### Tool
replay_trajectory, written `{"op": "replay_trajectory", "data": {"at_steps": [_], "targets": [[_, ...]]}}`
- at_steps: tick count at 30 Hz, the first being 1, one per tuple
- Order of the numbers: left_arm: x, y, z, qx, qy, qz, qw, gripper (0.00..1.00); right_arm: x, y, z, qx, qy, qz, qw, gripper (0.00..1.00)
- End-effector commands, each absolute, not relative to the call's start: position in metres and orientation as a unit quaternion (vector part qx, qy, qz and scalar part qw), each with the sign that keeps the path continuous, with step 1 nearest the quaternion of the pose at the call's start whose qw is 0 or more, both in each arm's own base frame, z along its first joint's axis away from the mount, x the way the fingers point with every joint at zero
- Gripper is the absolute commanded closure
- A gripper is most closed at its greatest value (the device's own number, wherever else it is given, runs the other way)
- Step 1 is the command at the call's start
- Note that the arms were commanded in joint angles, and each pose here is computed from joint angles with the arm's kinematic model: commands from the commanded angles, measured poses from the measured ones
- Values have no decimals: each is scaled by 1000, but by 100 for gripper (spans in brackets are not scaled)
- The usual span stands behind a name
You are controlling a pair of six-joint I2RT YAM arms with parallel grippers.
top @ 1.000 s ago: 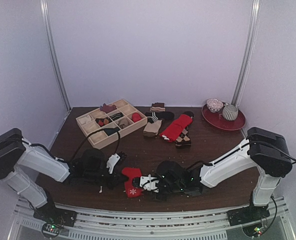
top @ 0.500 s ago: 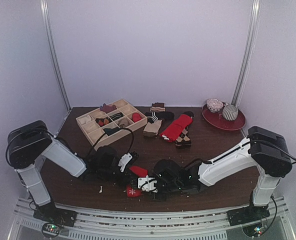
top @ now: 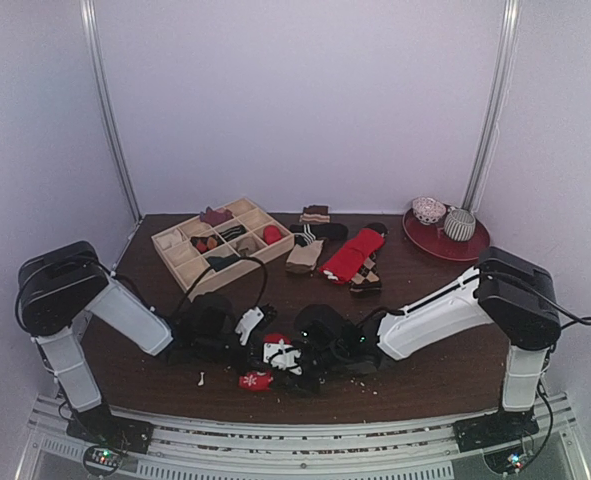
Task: Roll the socks
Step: Roll the sock at the center of the board.
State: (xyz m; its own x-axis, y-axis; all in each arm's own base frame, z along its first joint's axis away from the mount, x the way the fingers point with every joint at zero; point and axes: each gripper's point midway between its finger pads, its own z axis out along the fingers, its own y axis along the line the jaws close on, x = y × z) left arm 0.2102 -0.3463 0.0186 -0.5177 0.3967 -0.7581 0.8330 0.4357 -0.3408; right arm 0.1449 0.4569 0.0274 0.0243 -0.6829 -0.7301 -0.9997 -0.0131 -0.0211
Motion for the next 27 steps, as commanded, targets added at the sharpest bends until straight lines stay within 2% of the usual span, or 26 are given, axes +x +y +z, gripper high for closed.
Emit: {"op": "replay_trajectory", "data": {"at_steps": [1, 3, 7, 12, 14, 18, 27], "targets": [[214, -320, 7, 383, 824, -298, 293, 83, 91, 382, -53, -600, 743, 286, 75, 90], [222, -320, 23, 382, 818, -287, 319, 79, 86, 377, -56, -579, 756, 299, 60, 90], [242, -315, 62, 368, 807, -262, 381, 63, 84, 366, -66, -544, 781, 305, 35, 90], [243, -312, 98, 379, 778, -262, 427, 57, 94, 357, -71, -506, 809, 299, 0, 90], [233, -310, 99, 387, 772, -276, 423, 56, 96, 353, -75, -504, 817, 281, -13, 90], [191, -310, 102, 408, 732, -365, 406, 56, 99, 348, -81, -500, 827, 252, -40, 90], [136, -306, 95, 442, 699, -415, 379, 31, 110, 349, -82, -509, 832, 214, -49, 90]]}}
